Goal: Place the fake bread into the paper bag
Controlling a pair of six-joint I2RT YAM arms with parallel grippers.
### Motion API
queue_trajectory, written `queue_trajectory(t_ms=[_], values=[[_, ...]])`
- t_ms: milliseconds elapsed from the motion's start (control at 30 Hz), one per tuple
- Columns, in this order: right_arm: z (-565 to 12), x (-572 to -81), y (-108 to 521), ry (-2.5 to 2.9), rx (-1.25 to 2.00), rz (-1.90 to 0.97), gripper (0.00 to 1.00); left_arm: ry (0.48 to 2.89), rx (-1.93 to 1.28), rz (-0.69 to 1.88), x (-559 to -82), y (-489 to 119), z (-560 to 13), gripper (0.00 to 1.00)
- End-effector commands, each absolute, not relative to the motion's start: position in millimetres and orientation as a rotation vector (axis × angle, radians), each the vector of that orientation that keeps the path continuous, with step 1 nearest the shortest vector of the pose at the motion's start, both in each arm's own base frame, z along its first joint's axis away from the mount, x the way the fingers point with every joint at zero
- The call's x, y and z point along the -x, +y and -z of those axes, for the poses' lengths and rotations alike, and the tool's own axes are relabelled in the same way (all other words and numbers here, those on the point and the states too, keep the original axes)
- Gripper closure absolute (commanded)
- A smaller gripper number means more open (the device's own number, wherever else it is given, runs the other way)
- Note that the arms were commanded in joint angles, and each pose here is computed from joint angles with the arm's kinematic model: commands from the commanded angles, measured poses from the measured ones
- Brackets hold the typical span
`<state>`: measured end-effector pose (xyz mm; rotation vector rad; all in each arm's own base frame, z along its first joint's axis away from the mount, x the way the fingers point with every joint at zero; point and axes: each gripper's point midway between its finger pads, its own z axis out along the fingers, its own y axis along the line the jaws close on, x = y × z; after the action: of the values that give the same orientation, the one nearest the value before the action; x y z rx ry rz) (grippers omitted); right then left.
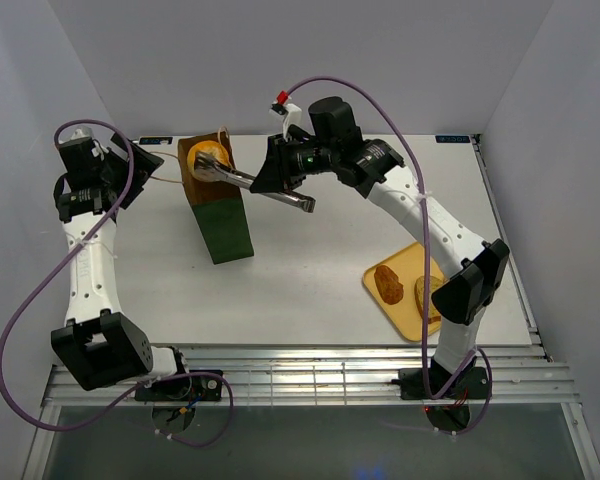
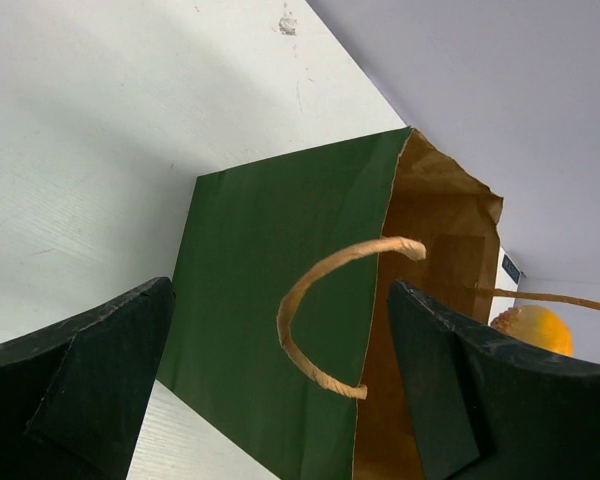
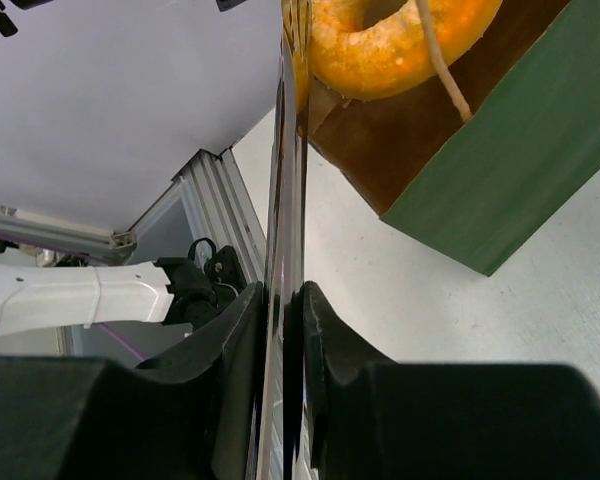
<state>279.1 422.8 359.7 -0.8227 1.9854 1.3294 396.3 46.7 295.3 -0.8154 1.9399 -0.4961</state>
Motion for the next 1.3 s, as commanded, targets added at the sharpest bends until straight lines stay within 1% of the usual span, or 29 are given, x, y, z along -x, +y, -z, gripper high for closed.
queue_trajectory(t_ms=[0, 33, 100, 133, 333, 533, 700, 933, 967, 1033, 1067, 1233, 1267], values=[[-389, -288, 428, 1.875, 0.809, -1.360, 0.84, 1.905, 0.792, 0.521, -401, 47, -309, 0.02], [-390, -290, 428, 1.875, 0.806, -1.360, 0.77, 1.908, 0.790, 0.525, -402, 46, -308, 0.02], [-388, -293, 430, 1.880, 0.801, -1.361, 0.76, 1.910, 0.789, 0.532, -403, 45, -307, 0.02], [-388, -294, 430, 1.882, 0.797, -1.362, 0.72, 1.907, 0.785, 0.538, -403, 44, -308, 0.02], [-384, -299, 432, 1.893, 0.788, -1.359, 0.61, 1.911, 0.783, 0.553, -403, 42, -304, 0.02], [-382, -296, 431, 1.901, 0.788, -1.365, 0.59, 1.921, 0.774, 0.562, -403, 40, -299, 0.02], [-390, -292, 424, 1.889, 0.783, -1.355, 0.50, 1.920, 0.765, 0.581, -402, 37, -298, 0.02], [-394, -281, 411, 1.913, 0.783, -1.319, 0.50, 1.924, 0.758, 0.591, -399, 35, -295, 0.02], [-404, -274, 402, 1.895, 0.782, -1.306, 0.50, 1.925, 0.756, 0.589, -398, 35, -295, 0.02], [-395, -266, 389, 1.932, 0.780, -1.254, 0.50, 1.914, 0.746, 0.587, -395, 34, -300, 0.02], [-408, -257, 376, 1.903, 0.770, -1.232, 0.50, 1.909, 0.745, 0.584, -394, 34, -301, 0.02], [-403, -222, 329, 1.931, 0.753, -1.139, 0.50, 1.893, 0.730, 0.568, -388, 34, -309, 0.02], [-408, -209, 312, 1.922, 0.745, -1.115, 0.50, 1.892, 0.728, 0.563, -387, 34, -310, 0.02]])
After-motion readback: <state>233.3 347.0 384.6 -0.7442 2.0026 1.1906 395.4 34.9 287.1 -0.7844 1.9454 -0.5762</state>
